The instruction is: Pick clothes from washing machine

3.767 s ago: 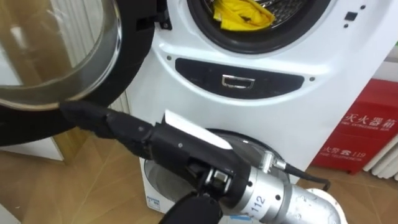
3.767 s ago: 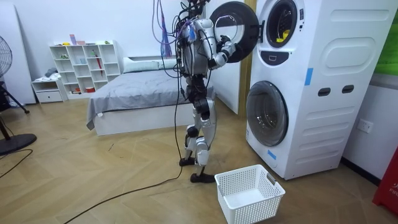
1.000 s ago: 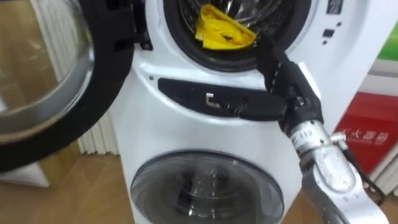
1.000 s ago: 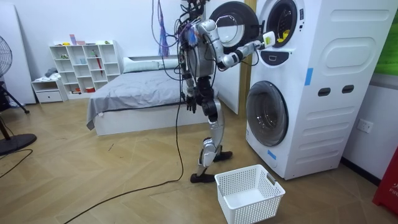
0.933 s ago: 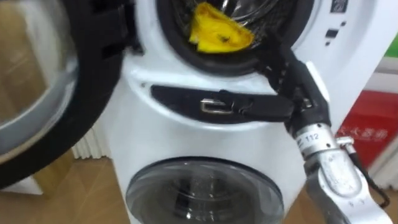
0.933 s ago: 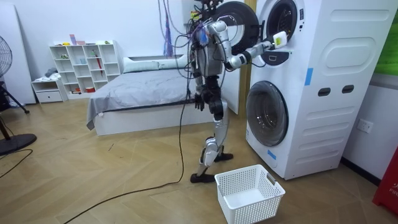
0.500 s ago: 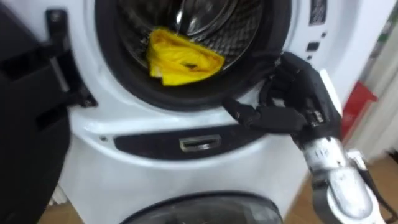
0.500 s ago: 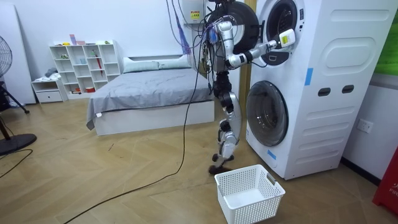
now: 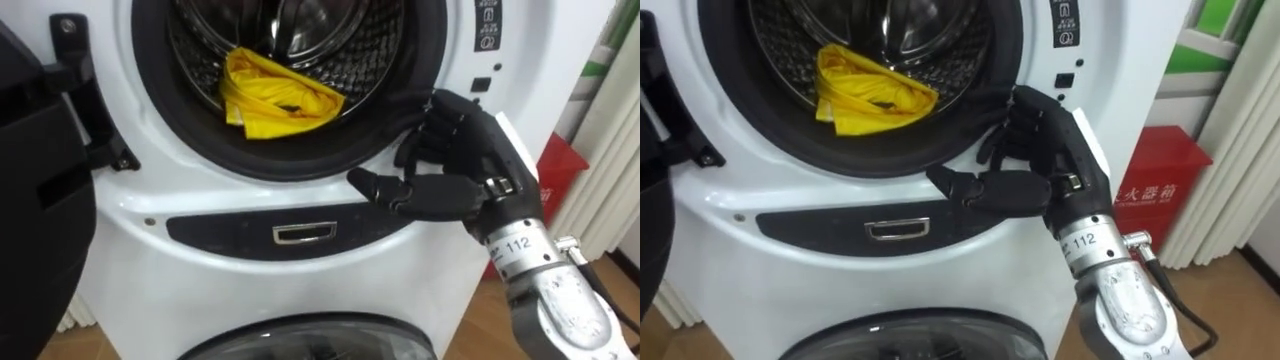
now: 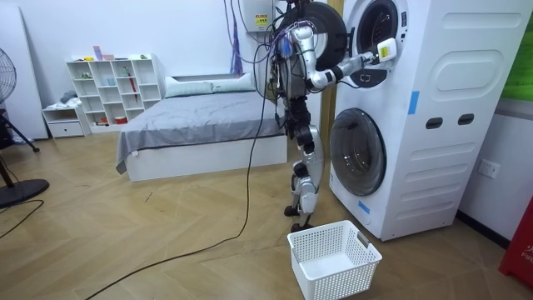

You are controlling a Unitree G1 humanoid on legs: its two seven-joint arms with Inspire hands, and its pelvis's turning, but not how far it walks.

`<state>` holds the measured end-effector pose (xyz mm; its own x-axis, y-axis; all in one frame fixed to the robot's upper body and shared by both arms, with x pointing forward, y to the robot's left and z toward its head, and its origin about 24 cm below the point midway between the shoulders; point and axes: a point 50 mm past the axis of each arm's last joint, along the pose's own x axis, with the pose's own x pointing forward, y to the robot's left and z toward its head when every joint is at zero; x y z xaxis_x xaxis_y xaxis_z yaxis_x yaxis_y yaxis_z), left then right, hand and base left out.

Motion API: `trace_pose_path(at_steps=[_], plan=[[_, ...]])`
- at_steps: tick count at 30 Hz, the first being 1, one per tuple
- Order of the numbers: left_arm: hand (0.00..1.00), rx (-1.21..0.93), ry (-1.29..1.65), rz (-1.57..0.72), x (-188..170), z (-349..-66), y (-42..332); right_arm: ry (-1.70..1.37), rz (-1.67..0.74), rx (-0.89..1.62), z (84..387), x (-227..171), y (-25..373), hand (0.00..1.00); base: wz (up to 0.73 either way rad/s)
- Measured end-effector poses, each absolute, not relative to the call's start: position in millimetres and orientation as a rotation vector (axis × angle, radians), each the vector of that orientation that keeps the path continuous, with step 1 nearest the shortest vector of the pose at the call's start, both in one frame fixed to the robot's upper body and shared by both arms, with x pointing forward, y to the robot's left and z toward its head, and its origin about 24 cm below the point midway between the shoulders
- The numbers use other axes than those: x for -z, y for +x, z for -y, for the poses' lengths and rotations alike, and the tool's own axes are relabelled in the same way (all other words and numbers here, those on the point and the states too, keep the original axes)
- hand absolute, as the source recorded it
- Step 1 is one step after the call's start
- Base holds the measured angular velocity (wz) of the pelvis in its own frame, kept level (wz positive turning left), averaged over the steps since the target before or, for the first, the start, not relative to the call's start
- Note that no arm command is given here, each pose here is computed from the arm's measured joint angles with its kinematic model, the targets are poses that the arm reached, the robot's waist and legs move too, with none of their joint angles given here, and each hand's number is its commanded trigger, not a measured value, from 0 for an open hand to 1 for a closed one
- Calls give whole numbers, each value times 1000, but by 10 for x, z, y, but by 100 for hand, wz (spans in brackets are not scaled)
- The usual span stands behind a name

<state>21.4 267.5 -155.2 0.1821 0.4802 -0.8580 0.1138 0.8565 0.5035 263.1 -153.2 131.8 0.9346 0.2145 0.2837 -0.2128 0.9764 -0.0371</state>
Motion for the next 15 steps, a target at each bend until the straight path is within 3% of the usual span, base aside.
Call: trace_pose_path(at_steps=[15], plan=[[0, -286, 469, -1381, 1582, -2594, 218, -74, 305, -347, 1450, -1401, 2561, 0, -1]])
